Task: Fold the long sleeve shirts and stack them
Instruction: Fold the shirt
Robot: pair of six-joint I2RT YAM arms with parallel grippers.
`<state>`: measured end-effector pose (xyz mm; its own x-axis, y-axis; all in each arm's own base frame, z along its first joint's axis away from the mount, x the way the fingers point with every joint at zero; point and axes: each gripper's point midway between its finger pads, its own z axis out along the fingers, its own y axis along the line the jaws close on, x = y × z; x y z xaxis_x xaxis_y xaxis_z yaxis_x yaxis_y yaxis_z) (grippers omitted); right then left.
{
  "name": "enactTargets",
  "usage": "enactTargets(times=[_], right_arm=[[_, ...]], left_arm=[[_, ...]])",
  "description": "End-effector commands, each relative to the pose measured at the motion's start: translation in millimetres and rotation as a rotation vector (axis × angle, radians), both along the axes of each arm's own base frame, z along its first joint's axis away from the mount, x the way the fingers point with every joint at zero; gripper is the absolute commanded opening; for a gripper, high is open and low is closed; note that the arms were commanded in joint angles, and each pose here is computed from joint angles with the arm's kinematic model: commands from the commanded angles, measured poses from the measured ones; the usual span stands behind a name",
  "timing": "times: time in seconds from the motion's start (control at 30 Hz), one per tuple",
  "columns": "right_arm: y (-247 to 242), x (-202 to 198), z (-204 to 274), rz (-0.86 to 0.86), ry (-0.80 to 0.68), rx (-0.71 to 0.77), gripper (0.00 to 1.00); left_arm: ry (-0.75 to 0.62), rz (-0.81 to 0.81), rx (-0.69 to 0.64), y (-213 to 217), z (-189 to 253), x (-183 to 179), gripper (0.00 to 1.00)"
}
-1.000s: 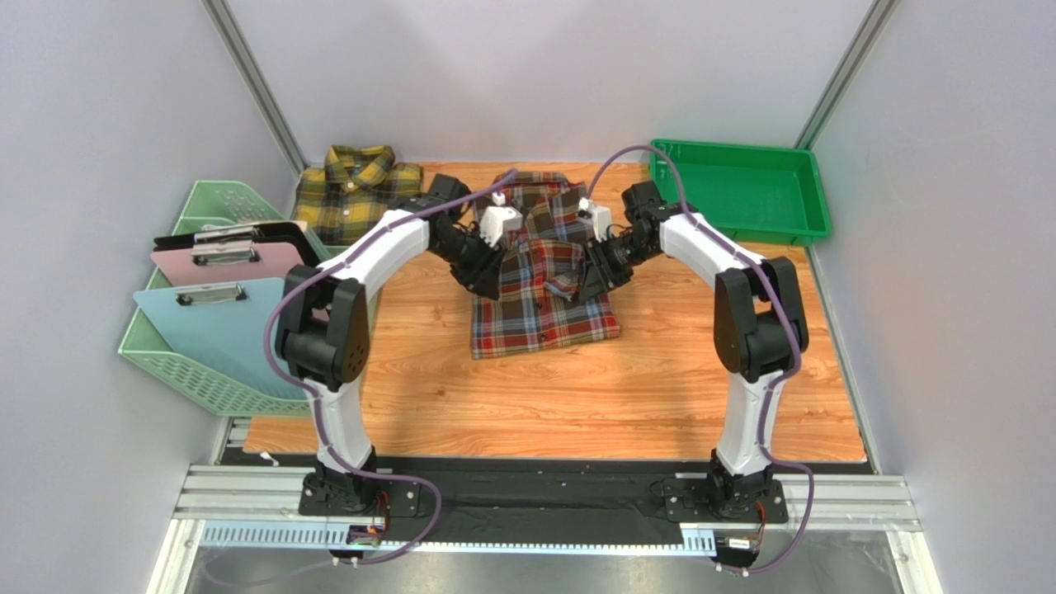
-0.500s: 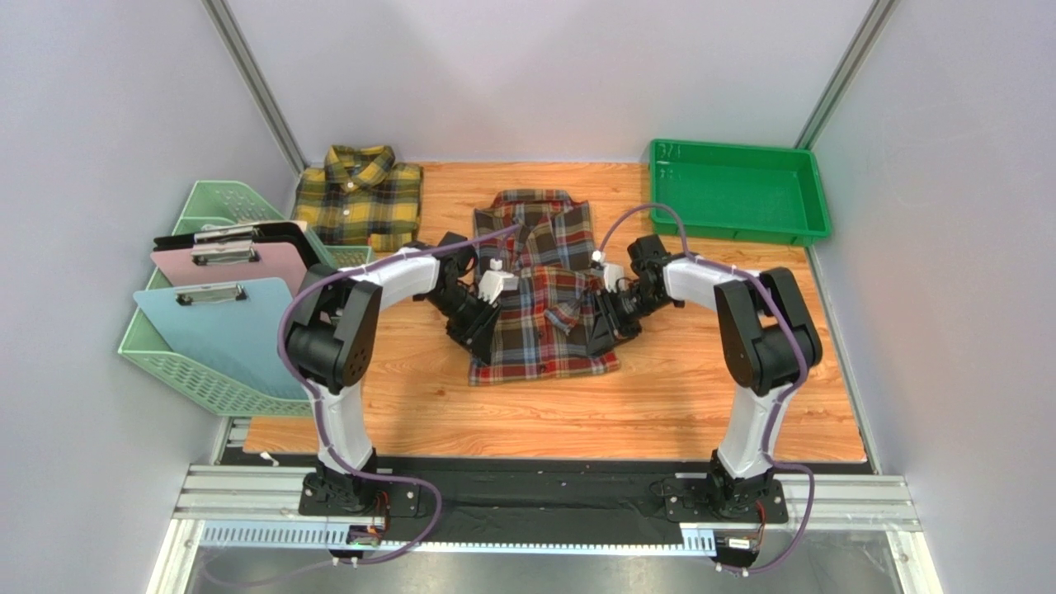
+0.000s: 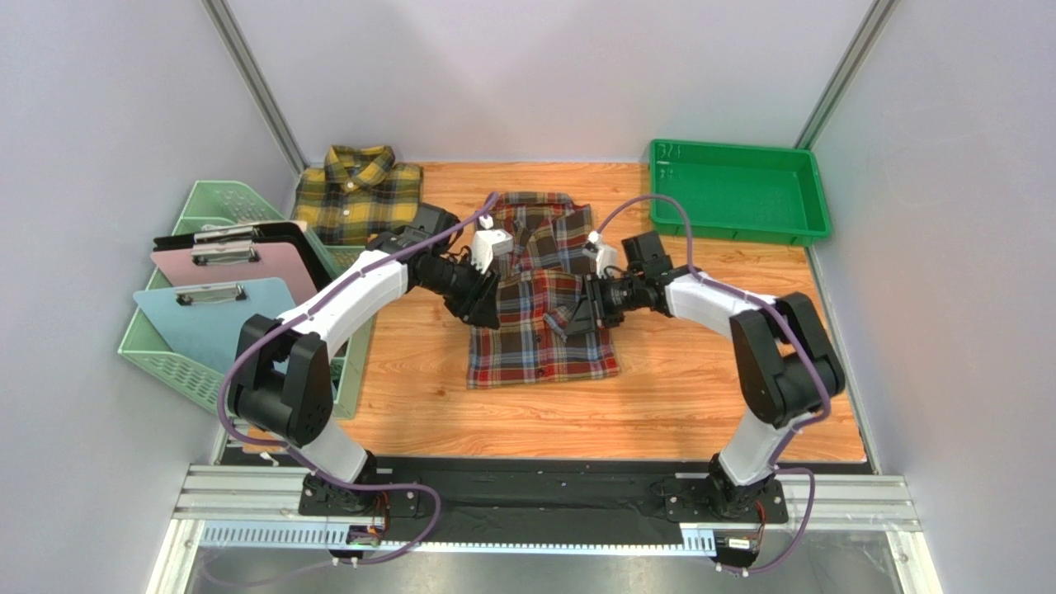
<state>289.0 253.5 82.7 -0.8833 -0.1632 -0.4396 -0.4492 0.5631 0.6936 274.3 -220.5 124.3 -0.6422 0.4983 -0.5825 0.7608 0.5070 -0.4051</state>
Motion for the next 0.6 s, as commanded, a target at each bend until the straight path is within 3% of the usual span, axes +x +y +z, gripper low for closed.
enactTargets(times=[0.0, 0.33, 0.47, 0.57], right_arm=[[13, 17, -13, -0.044, 0.027, 0.019, 0.17], [-4, -6, 6, -0.037, 0.001, 0.004, 0.14], [-14, -25, -4, -0.071, 0.037, -0.021, 0.13], [-14, -16, -17, -0.101, 0.050, -0.035, 0.13]], left_arm=[[-0.105, 0.026, -0.088, -9, 40, 25, 0.46], [-0.112, 0.037, -0.098, -1, 44, 27, 0.46], [-0.105, 0.037, -0.119, -4, 45, 26, 0.46], [-0.099, 0.038, -0.124, -6, 44, 28, 0.46]])
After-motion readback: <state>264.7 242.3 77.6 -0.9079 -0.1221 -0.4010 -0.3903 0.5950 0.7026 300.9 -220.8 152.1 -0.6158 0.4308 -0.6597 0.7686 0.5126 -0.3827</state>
